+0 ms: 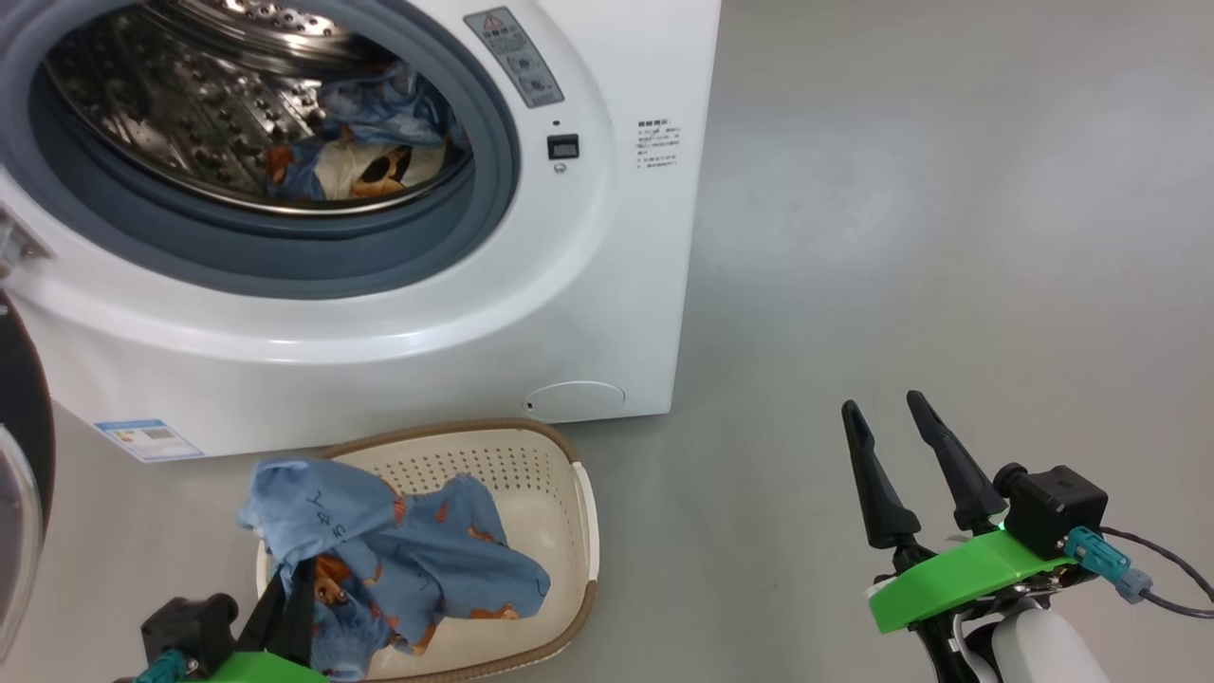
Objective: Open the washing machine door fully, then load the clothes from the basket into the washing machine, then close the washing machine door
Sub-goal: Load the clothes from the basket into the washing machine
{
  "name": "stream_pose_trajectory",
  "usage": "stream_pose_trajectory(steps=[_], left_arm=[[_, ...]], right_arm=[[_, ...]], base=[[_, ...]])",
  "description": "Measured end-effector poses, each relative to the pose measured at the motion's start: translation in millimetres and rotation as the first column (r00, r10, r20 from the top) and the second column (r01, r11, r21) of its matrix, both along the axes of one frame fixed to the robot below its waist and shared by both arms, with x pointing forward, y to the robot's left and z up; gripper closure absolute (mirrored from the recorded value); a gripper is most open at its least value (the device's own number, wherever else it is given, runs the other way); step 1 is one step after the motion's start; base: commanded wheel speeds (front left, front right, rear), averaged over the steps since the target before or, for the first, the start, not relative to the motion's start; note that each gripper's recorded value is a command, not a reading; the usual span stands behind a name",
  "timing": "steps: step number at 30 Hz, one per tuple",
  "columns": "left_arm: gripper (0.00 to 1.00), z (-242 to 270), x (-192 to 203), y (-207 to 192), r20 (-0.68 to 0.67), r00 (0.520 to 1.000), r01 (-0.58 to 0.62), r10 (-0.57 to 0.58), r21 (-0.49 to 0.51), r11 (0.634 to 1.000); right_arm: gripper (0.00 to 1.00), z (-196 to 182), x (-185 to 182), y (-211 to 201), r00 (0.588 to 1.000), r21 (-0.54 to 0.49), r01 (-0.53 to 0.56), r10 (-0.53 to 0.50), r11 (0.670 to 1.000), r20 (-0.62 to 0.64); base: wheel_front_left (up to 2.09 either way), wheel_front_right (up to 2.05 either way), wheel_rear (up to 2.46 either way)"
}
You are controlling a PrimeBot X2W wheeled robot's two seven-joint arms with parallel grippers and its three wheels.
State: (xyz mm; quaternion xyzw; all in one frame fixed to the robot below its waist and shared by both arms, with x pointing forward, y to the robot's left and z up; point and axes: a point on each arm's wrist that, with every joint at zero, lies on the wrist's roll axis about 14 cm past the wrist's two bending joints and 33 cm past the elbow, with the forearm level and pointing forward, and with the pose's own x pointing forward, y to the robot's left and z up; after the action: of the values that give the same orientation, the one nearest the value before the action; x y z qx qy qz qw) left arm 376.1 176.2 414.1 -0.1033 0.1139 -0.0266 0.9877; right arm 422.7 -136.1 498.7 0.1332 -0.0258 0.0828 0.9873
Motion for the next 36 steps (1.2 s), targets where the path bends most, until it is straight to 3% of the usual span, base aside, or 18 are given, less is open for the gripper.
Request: stream_pose_trajectory(steps=[17, 36], left_arm=[[1.0, 35.2, 24.3, 7.4, 0.136, 0.99, -0.031, 0.036, -0.035, 0.999], [1.0, 90.6, 160.8, 9.0, 0.353, 0.935, 0.013, 0.022, -0.098, 0.995]], right_arm=[[0.0, -16.3, 4.3, -3.1, 0.999, 0.001, 0.009, -0.009, 1.0, -0.04], [0.0, -57.1, 32.0, -18.6, 0.992, -0.012, 0.048, -0.049, 0.999, -0.118]], base=[[0.0, 0.0, 0.0], [0.0, 0.0, 0.0]])
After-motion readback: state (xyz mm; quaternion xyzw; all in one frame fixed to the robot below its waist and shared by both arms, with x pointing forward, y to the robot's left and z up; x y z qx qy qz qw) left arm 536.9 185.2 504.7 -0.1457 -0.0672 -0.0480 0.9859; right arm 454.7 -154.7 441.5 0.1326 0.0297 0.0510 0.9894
